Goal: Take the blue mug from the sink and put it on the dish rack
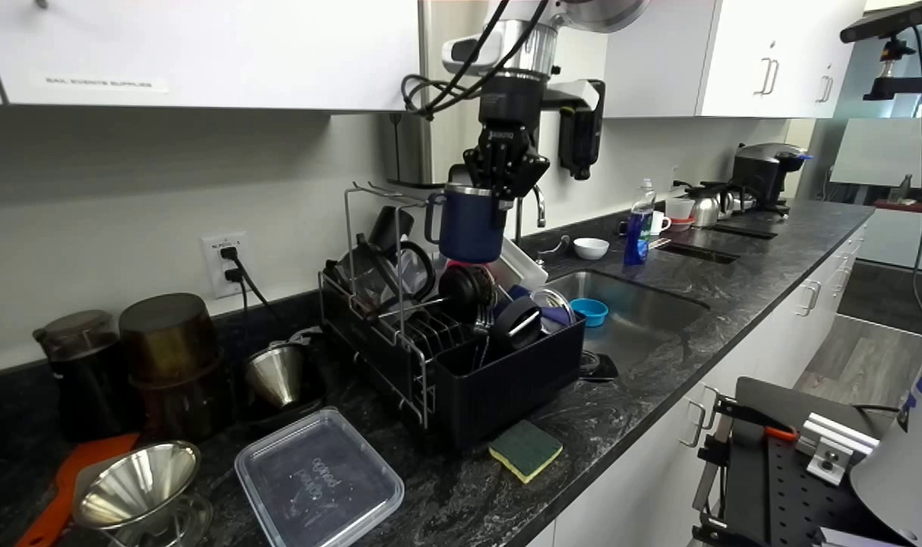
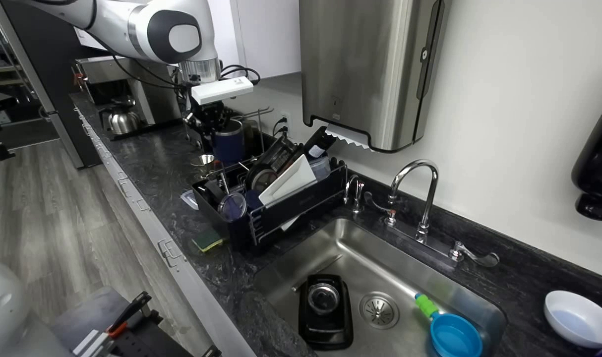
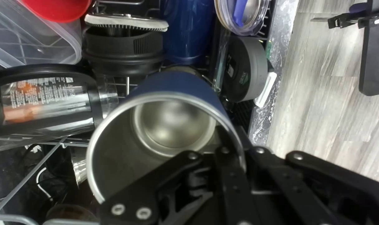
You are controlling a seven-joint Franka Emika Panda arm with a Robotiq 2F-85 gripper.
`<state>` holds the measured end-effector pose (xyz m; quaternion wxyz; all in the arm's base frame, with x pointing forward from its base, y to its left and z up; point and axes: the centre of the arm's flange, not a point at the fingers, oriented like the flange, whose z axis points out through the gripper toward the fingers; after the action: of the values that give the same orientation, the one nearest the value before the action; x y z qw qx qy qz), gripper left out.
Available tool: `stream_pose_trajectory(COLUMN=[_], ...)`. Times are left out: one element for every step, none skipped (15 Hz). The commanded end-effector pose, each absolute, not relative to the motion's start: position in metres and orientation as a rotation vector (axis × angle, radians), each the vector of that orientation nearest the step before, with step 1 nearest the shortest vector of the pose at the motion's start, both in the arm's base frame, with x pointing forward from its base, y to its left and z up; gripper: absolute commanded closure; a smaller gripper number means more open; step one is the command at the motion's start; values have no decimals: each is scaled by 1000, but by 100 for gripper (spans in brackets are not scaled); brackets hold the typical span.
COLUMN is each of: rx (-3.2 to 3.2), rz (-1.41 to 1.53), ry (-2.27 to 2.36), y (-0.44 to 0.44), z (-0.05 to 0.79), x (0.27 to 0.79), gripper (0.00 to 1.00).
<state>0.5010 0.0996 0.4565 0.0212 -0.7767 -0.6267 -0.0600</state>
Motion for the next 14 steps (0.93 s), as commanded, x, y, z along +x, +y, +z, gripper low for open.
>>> stream_pose_trajectory(rx=[-2411,-2410,-2408,-2407,-2407,-2406,-2405,-2404,-2403,-2403,-2402,-2401,-2401,-2401], rz=[-171,-168,-167,-166,-166,-165,-164,-163,-162,-160,-160,-157,-156,-156], ry=[-1972,-1976,-1979,-1983,-1984,-1986,-1988,-1989,-1991,-1992,-1993,-1996,-1999,-2000], y=[105,106,107,107,108,108,108,108,108,108,109,109,109,109], z=[456,455,455,455,455,455,455,455,454,454,454,454,454,453], x=[510,511,511,510,510,510,510,510,509,509,509,509,508,508], gripper=[98,98,98,98,98,98,98,98,98,98,68,67,62,53])
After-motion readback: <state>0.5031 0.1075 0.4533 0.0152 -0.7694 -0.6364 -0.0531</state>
